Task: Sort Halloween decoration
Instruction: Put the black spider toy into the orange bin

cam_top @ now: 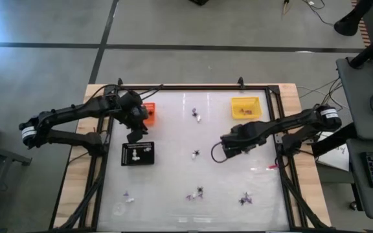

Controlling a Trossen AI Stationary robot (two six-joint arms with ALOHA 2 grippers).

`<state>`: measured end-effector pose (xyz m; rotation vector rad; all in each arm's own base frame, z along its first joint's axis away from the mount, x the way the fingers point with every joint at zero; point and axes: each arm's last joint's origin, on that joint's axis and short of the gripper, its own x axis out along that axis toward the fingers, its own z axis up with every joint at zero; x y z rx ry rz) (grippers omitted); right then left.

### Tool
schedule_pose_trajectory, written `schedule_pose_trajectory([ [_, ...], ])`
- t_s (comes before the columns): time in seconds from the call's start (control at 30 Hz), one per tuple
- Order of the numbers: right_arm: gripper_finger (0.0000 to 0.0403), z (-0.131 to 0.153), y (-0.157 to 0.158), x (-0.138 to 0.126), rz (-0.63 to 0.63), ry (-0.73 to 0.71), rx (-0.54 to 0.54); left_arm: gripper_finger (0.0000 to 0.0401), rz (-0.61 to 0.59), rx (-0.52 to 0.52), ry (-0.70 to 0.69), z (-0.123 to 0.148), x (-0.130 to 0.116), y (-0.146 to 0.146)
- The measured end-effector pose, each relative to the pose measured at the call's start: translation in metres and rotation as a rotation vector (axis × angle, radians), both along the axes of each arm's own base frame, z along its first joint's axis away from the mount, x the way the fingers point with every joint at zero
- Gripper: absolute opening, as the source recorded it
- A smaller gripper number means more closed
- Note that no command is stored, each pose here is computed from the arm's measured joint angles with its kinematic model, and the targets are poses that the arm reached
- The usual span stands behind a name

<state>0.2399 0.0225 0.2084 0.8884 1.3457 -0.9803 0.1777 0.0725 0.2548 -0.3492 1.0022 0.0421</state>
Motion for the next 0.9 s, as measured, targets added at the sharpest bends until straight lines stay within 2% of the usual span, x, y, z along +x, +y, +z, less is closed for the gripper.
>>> schedule_pose_trajectory([
  [0.13,0.013,-0.002,0.006,-0.006,-0.015,0.018,-0.003,0.0086,-0.013,0.009,-0.002,0.0,0.0,0.0],
  [0.37,0.0116,-0.016,0.005,-0.028,-0.143,0.052,-0.013,0.0086,-0.015,0.008,0.001,0.0,0.0,0.0],
  [0.57,0.0103,-0.025,0.004,-0.041,-0.183,-0.056,0.034,0.0086,-0.015,0.007,0.003,0.0,-0.001,0.0],
  [0.7,0.01,-0.036,0.003,-0.051,-0.214,-0.063,0.036,0.0086,-0.015,0.007,0.003,0.0,-0.001,0.0],
  [0.9,0.0117,-0.051,0.003,-0.054,-0.207,-0.109,0.054,0.0086,-0.009,0.002,0.004,0.0,-0.001,0.0],
])
